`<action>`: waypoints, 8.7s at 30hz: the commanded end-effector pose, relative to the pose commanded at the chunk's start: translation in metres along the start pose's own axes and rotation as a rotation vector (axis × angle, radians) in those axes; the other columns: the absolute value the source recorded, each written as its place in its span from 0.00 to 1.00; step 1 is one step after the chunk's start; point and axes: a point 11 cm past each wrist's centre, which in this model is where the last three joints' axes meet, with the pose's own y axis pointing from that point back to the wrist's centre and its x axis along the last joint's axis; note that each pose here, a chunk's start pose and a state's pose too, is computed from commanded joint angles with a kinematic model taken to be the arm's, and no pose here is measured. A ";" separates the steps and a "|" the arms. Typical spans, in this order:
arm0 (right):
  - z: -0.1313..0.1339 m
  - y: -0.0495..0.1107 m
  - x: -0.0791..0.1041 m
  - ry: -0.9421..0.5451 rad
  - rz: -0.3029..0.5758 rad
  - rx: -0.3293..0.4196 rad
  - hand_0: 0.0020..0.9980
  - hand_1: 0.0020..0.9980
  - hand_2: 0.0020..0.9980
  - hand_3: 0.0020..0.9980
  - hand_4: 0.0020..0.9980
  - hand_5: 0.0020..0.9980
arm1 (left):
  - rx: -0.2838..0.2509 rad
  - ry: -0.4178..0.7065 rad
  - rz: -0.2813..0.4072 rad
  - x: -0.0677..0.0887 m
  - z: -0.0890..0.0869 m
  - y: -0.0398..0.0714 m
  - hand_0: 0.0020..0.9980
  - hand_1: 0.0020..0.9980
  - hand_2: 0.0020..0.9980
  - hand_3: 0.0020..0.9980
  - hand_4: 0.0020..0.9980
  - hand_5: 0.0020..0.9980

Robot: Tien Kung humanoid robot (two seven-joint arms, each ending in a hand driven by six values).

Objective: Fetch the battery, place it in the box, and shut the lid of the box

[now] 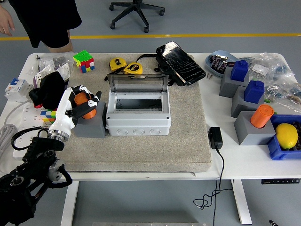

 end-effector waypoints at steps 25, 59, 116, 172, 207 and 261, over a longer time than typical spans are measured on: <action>-0.003 0.000 0.003 -0.005 0.012 0.015 0.57 0.64 0.65 0.54 0.87 0.39 | -0.209 -0.484 -0.261 -0.064 0.082 -0.007 0.13 0.09 0.12 0.18 0.19 0.00; -0.007 0.000 0.005 0.001 0.020 0.019 0.57 0.63 0.65 0.54 0.86 0.38 | -0.191 -1.266 -0.362 -0.148 0.064 -0.040 0.12 0.09 0.12 0.21 1.00 0.36; -0.005 0.000 0.005 0.001 0.019 0.021 0.57 0.63 0.64 0.54 0.86 0.38 | -0.349 -0.972 -0.313 -0.140 0.114 -0.024 0.37 0.59 0.58 0.56 1.00 0.50; -0.006 0.000 0.005 -0.001 0.019 0.026 0.57 0.63 0.64 0.54 0.86 0.38 | -0.181 -1.072 -0.384 -0.122 0.050 -0.024 0.33 0.51 0.52 0.51 1.00 0.55; -0.006 0.000 0.003 -0.002 0.013 0.029 0.57 0.63 0.64 0.54 0.86 0.38 | -0.195 -1.017 -0.352 -0.115 0.048 -0.030 0.42 0.53 0.52 0.51 1.00 0.53; -0.007 0.000 0.006 0.000 0.018 0.032 0.57 0.63 0.64 0.54 0.86 0.38 | -0.282 -1.040 -0.198 -0.083 0.135 -0.059 0.74 0.77 0.73 0.72 1.00 0.56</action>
